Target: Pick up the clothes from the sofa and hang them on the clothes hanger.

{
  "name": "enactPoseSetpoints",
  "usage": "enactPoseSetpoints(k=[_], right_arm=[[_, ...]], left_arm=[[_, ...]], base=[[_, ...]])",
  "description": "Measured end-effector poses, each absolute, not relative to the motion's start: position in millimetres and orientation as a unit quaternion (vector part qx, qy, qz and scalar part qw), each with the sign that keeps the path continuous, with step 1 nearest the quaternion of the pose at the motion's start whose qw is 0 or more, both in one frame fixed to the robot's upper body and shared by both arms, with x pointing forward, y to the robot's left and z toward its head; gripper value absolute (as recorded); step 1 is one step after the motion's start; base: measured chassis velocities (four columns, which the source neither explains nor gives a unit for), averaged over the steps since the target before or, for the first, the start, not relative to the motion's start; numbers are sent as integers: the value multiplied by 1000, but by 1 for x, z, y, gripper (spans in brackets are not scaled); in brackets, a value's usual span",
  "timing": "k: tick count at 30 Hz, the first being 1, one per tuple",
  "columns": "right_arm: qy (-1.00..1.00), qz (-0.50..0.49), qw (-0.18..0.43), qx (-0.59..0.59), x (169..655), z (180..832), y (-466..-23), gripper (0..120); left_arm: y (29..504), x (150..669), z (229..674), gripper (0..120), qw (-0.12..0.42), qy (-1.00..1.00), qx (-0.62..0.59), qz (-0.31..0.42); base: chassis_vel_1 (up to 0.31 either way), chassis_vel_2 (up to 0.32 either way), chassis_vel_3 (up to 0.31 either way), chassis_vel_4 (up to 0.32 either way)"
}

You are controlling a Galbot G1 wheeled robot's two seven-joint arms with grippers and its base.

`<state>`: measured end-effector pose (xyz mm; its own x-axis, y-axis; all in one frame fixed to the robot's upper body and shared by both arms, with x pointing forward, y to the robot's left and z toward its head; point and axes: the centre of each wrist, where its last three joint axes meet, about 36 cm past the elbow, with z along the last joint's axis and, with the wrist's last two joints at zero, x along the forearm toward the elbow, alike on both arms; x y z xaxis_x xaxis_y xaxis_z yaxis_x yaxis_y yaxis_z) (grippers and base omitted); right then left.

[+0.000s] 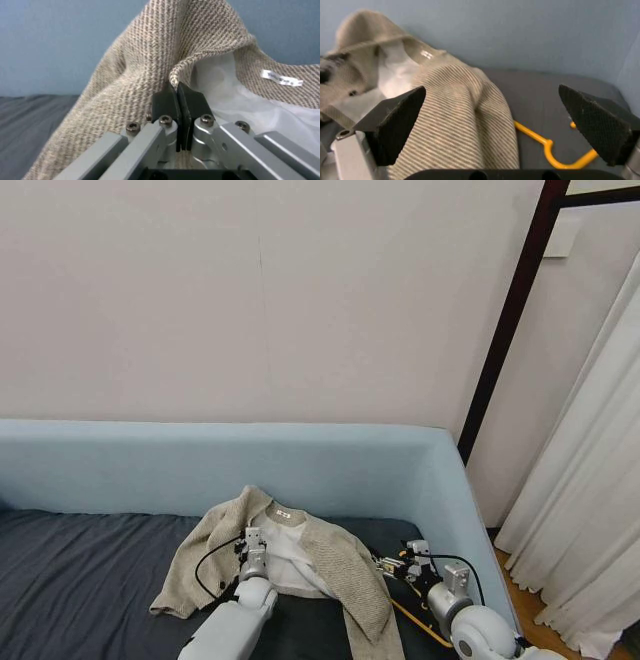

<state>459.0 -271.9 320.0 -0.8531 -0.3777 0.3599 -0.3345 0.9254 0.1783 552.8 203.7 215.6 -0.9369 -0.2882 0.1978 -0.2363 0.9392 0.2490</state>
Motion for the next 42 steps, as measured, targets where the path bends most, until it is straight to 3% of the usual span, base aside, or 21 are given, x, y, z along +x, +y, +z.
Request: enactPoseSetpoints(k=[15, 29, 42], right_arm=[[-943, 3, 279, 181, 475, 274, -341, 100], [-930, 48, 319, 174, 480, 235, -361, 100], [-926, 48, 331, 177, 497, 221, -351, 98]], left_arm=[[234, 524, 254, 0, 78, -988, 84, -108], [278, 497, 290, 0, 73, -991, -5, -109], [314, 471, 308, 0, 72, -988, -93, -96]], base=[[0, 0, 0, 0], [0, 0, 0, 0], [0, 0, 0, 0]])
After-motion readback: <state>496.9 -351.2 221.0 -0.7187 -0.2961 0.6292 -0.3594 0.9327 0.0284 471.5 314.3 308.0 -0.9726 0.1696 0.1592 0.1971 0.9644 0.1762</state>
